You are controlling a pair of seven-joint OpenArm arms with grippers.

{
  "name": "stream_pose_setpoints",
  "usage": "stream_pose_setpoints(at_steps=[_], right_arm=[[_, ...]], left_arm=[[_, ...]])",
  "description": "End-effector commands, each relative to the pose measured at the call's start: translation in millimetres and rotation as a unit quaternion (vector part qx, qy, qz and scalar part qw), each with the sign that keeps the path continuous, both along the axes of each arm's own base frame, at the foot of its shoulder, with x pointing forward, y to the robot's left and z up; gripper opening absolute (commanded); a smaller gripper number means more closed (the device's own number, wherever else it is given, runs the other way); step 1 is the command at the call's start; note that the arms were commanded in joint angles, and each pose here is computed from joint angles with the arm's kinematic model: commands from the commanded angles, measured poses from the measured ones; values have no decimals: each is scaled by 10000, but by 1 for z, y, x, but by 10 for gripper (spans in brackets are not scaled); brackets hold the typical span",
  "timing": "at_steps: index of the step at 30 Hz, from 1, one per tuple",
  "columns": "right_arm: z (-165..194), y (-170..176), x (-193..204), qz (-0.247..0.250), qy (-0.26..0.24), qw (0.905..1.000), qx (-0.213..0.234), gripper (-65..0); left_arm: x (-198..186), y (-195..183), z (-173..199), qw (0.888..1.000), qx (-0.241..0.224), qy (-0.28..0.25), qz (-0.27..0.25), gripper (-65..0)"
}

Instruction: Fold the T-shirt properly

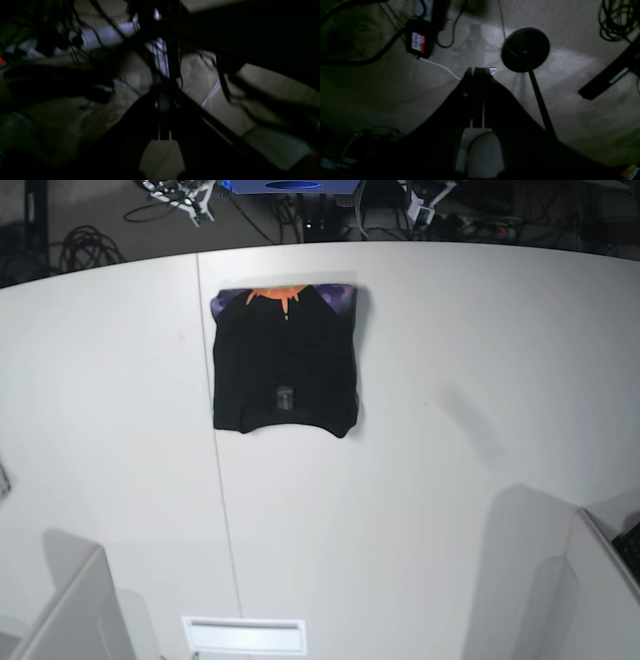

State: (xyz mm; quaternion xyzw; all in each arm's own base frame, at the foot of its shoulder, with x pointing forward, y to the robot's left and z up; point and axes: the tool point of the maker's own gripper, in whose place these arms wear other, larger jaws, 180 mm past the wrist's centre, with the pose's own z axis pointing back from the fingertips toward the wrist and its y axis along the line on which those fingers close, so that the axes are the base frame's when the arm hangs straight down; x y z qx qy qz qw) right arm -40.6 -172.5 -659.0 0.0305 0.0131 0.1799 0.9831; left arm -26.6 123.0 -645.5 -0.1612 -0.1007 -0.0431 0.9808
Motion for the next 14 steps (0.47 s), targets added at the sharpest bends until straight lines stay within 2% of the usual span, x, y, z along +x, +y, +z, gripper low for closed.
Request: stream_pose_setpoints(at_steps=[1, 8, 14], right_arm=[[0, -6, 3, -30, -86, 9999, -120, -650], [0, -23, 10, -30, -273, 9977, -625, -650], [0, -24, 11, -29, -291, 9974, -652, -650]], left_arm=[[-6, -7, 1, 10000, -85, 39, -11, -650], [-5, -10, 1, 9999, -98, 38, 54, -650], [-6, -2, 1, 10000, -36, 43, 6, -650]])
